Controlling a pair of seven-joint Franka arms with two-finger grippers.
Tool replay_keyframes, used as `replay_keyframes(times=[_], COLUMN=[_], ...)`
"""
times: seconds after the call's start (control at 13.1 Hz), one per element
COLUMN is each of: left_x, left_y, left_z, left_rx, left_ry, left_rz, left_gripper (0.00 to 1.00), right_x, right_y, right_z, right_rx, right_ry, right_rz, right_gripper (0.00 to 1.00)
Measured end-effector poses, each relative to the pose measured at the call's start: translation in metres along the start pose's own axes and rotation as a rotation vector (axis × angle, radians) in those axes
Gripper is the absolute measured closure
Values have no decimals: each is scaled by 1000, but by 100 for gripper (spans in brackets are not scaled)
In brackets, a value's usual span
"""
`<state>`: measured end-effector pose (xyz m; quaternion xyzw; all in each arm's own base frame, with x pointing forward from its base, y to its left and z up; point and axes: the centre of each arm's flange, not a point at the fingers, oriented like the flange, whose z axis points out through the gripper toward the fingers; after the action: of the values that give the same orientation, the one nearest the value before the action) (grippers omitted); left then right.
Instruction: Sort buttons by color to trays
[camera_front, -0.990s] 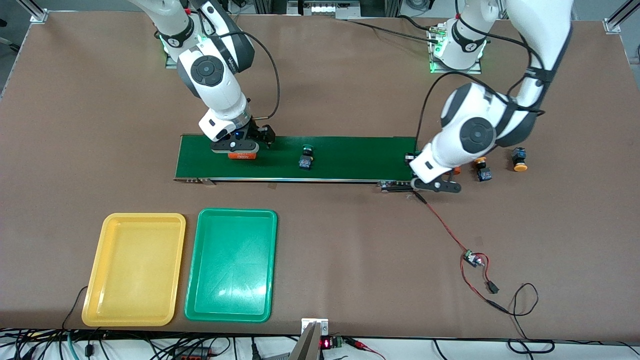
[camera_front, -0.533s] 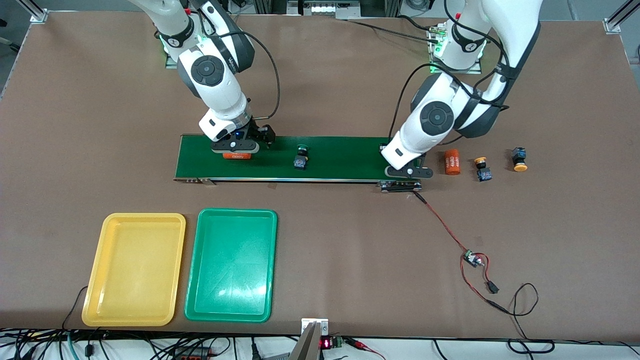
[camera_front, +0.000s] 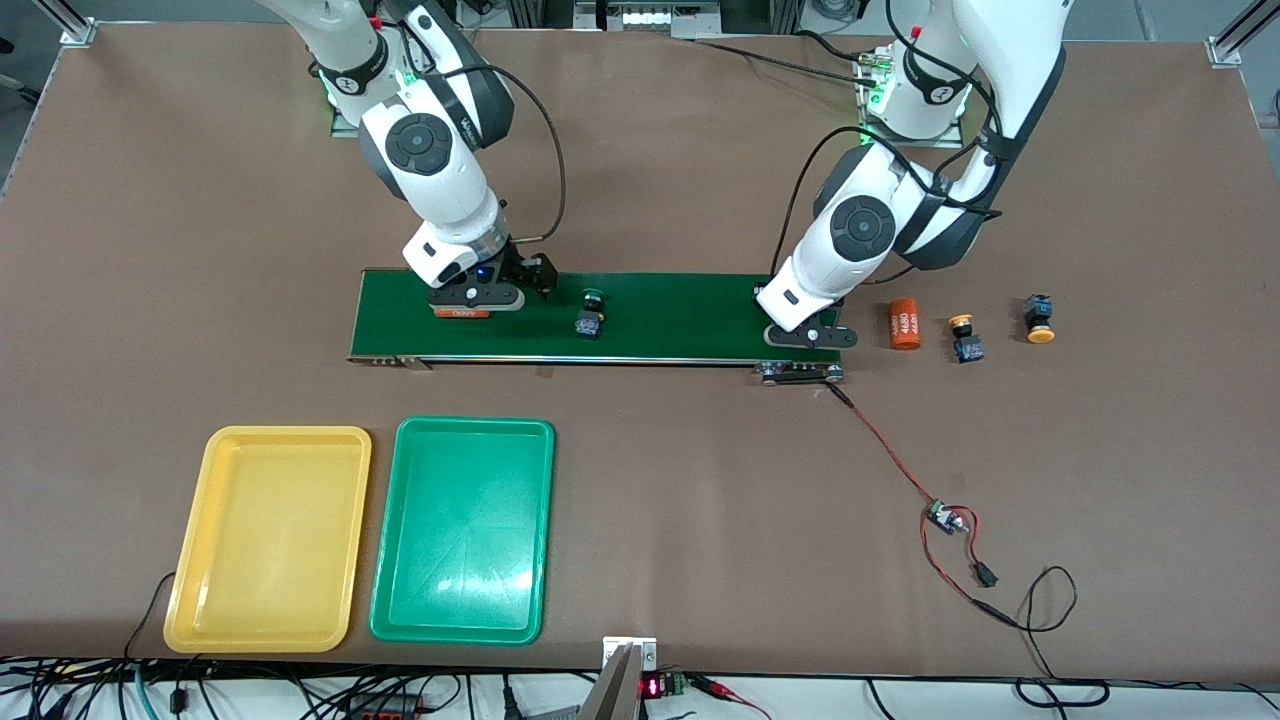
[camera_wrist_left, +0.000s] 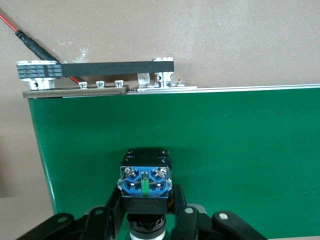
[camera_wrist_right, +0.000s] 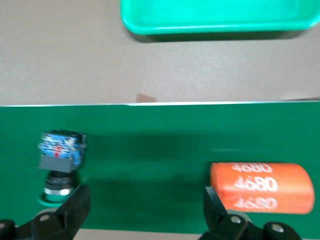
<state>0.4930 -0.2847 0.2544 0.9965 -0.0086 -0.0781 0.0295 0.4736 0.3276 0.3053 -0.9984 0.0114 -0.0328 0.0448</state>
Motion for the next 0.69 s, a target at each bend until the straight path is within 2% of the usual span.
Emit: replay_keyframes(times=[0.38,0.69], left_x=[4,6], left_y=[1,0], left_z=[-3,3], left_rx=[-20,-24], left_ry=[37,37], left_rz=[-8,-11], left_gripper=[57,57], right_x=[8,8], right_y=[-8,-9], right_z=[7,9], right_rx=[9,9], right_ry=[-5,-8], right_rz=[-1,0], right_gripper=[0,0])
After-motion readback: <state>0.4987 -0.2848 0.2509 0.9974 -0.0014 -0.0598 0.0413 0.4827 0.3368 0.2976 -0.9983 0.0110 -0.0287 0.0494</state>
